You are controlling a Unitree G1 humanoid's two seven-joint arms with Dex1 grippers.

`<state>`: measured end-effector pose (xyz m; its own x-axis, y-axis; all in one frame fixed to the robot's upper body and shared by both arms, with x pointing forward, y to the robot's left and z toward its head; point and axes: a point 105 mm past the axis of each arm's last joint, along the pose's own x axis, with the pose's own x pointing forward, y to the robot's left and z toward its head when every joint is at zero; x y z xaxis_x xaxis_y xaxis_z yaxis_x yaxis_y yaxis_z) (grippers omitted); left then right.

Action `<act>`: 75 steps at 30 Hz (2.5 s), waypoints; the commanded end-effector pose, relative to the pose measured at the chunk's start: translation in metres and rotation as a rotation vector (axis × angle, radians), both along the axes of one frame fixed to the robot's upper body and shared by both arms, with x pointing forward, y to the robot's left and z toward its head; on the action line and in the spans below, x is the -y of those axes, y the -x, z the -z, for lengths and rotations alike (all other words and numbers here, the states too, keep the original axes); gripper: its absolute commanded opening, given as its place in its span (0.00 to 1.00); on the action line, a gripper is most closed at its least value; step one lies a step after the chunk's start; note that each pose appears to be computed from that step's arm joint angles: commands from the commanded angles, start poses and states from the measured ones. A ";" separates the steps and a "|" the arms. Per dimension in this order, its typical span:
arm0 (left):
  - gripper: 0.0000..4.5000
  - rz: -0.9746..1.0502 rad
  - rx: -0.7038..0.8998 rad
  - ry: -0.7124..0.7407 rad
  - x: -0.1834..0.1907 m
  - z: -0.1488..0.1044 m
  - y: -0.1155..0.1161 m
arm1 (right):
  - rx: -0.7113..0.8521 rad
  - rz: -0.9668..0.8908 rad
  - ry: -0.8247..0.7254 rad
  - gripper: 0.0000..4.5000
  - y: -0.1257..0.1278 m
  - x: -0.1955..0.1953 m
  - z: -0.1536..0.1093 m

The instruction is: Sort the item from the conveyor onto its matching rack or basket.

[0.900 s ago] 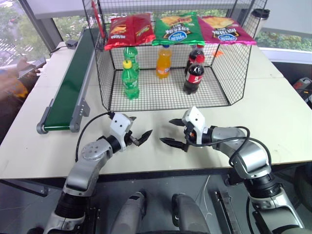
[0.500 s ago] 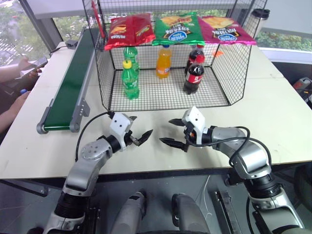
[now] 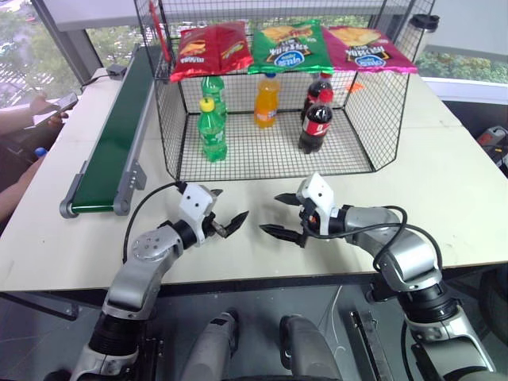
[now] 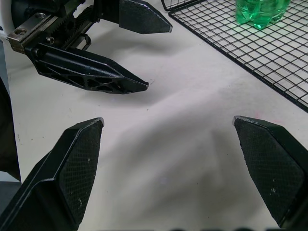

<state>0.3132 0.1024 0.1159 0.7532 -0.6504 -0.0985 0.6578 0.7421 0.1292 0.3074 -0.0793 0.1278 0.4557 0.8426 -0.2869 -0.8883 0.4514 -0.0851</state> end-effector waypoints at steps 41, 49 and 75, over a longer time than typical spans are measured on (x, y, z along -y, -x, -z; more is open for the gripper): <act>1.00 0.028 0.040 -0.018 0.006 -0.007 0.003 | 0.055 -0.042 -0.003 0.99 0.005 -0.002 -0.012; 1.00 0.022 0.039 -0.011 0.006 -0.008 0.004 | 0.051 -0.058 -0.006 0.99 0.008 -0.003 -0.014; 1.00 -0.624 0.100 0.187 -0.195 -0.092 0.025 | 0.140 -0.269 -0.145 0.99 0.030 -0.037 -0.076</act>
